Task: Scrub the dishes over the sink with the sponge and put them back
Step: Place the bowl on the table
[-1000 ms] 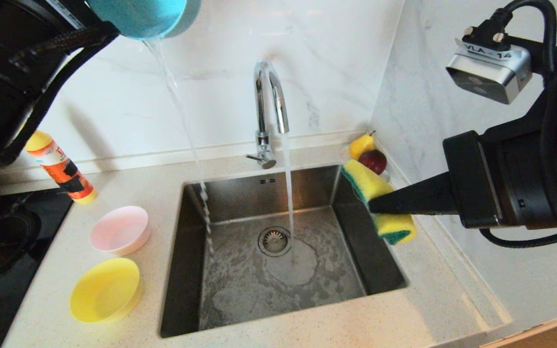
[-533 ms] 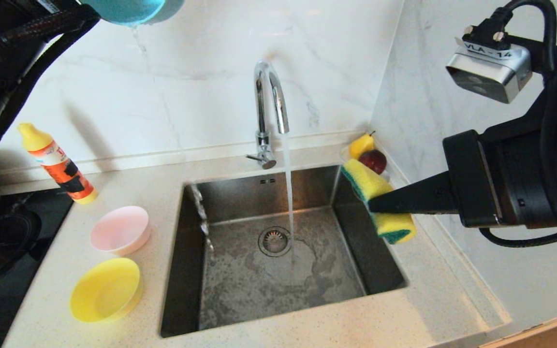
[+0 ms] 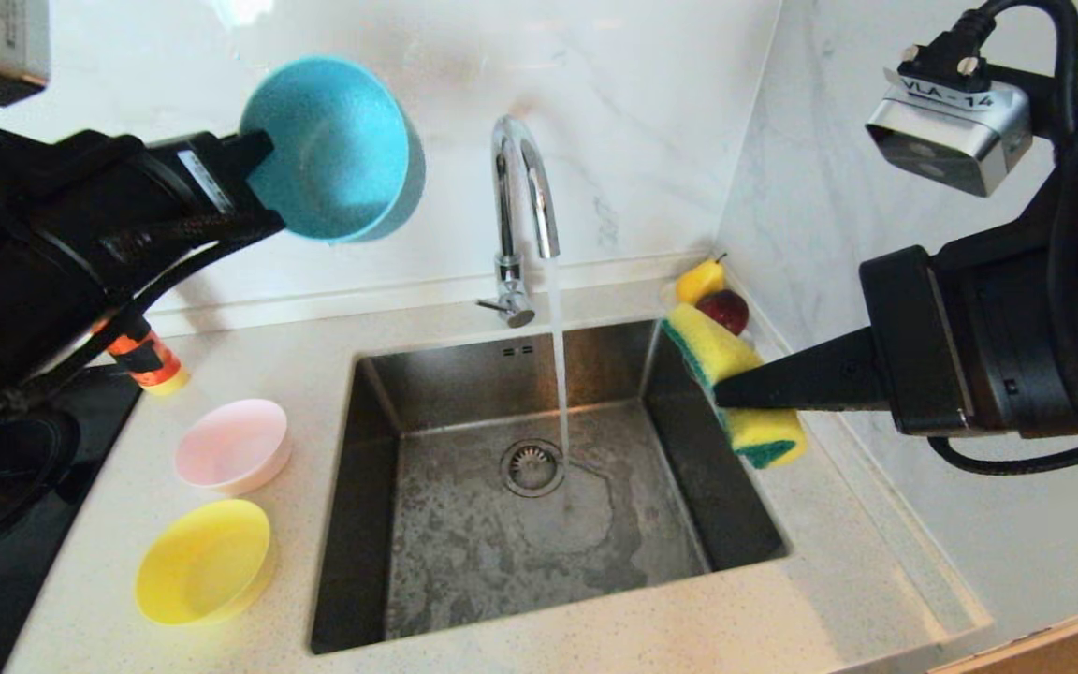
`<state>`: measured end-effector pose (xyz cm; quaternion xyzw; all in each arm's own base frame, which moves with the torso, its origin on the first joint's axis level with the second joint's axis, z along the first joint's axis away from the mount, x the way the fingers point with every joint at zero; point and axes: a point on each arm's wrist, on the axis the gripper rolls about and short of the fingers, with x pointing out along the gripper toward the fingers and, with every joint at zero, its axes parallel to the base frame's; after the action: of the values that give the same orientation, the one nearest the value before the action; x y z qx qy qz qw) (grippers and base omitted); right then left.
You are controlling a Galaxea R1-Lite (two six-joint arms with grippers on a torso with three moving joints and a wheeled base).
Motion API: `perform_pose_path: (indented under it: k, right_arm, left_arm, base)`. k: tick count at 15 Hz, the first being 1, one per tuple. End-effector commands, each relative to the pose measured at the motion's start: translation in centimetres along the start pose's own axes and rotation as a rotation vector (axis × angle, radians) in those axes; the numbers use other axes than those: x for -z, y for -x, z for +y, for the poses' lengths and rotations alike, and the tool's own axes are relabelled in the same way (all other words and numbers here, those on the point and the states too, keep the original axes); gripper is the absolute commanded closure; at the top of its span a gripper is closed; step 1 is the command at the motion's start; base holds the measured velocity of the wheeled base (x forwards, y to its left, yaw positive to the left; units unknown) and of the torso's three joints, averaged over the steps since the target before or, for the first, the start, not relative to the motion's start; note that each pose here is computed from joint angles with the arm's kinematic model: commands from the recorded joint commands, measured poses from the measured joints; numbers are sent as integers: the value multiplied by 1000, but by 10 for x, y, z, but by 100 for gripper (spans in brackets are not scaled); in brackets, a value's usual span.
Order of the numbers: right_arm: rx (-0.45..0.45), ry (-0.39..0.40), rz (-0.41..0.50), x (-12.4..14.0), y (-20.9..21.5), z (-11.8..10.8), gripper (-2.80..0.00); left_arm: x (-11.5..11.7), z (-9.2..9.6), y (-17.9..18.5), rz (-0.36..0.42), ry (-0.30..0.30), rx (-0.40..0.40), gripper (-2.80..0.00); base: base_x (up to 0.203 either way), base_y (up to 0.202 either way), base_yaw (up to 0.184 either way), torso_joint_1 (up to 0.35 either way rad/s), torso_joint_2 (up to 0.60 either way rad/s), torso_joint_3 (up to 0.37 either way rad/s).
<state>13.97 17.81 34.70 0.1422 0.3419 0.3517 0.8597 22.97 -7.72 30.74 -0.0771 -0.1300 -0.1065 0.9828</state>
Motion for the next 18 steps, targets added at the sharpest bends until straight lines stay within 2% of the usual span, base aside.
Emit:
perform_pose_path:
  k: [1, 3, 4, 7, 11, 12, 13, 16, 18]
  right_arm:
    - [1, -3, 0, 0, 1, 0, 0]
    - [2, -4, -1, 0, 2, -1, 0]
    - [2, -5, -4, 0, 3, -1, 0]
    - [18, -16, -18, -2, 6, -6, 0]
    - [17, -17, -27, -1, 12, -7, 0]
    - [18, -16, -26, 0, 12, -8, 0]
    - [19, -16, -24, 0, 12, -8, 0]
    - [23, -18, -26, 0, 13, -9, 0]
    - [27, -18, -23, 2, 14, -11, 0]
  left_arm:
    - [10, 12, 8, 193, -25, -63, 0]
    - [6, 23, 18, 361, -30, -153, 0]
    - [0, 30, 24, 417, -1, -220, 0]
    - [-13, 63, 45, 521, 78, -454, 0]
    - [-17, 106, 67, 556, 173, -734, 0]
    - [-14, 114, 73, 585, 194, -787, 0]
    - [-12, 120, 79, 615, 228, -828, 0]
    - [-11, 145, 89, 615, 334, -924, 0]
    - [-4, 169, 90, 614, 401, -1024, 0]
  base:
    - [0, 0, 0, 0, 0, 0]
    - [0, 0, 0, 0, 0, 0]
    - [0, 0, 0, 0, 0, 0]
    - [0, 0, 0, 0, 0, 0]
    - [0, 0, 0, 0, 0, 0]
    - [0, 0, 0, 0, 0, 0]
    - [0, 0, 0, 0, 0, 0]
    - [0, 0, 0, 0, 0, 0]
    - [0, 0, 0, 0, 0, 0]
